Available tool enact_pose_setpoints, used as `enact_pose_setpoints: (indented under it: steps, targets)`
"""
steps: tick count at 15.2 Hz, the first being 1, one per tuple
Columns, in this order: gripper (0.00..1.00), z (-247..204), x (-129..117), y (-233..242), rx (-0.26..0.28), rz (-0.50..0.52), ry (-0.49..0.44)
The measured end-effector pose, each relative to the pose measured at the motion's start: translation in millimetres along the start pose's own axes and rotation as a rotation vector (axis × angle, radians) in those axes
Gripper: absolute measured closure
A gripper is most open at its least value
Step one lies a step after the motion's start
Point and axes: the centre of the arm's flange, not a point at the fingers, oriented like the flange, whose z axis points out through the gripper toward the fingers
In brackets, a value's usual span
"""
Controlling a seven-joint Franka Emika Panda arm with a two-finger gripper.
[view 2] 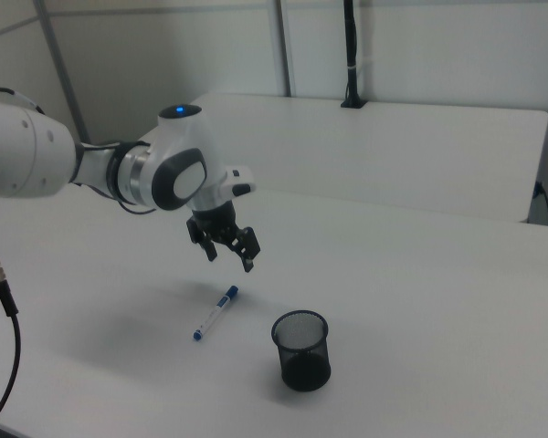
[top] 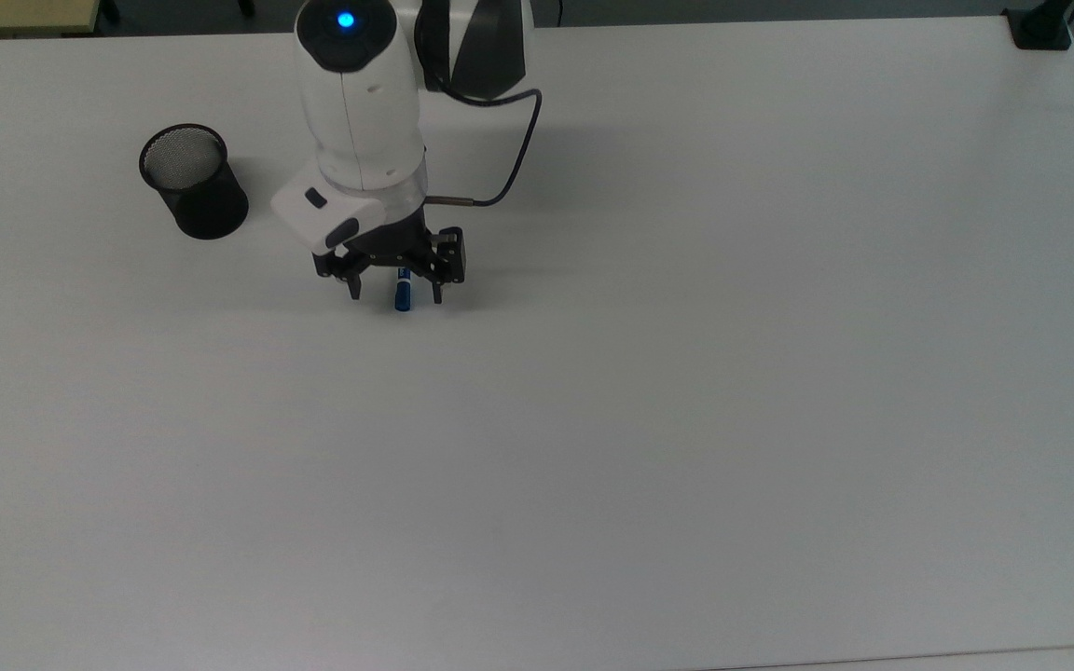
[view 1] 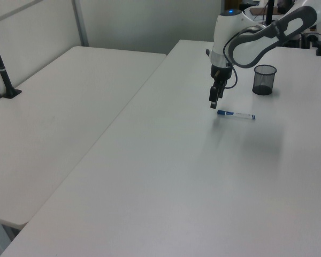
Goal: Remove the marker
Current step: 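Open the gripper, release the marker, and raise the arm away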
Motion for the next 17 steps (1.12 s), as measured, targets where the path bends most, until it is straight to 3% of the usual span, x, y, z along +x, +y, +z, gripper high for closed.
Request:
enact_pose_setpoints:
  steps: [1,6,10,13,17]
  targets:
    - [0.01,-14,1,1,0.000,0.021,-0.005]
    - [0.00,-126,-7,14,-0.004,0.083,-0.021]
    - [0.00,-201,-33,23,-0.004,0.119,-0.032]
    - [0.00,-234,-55,24,-0.005,0.171,-0.093]
    - [0.00,-245,-58,25,-0.004,0.158,-0.088]
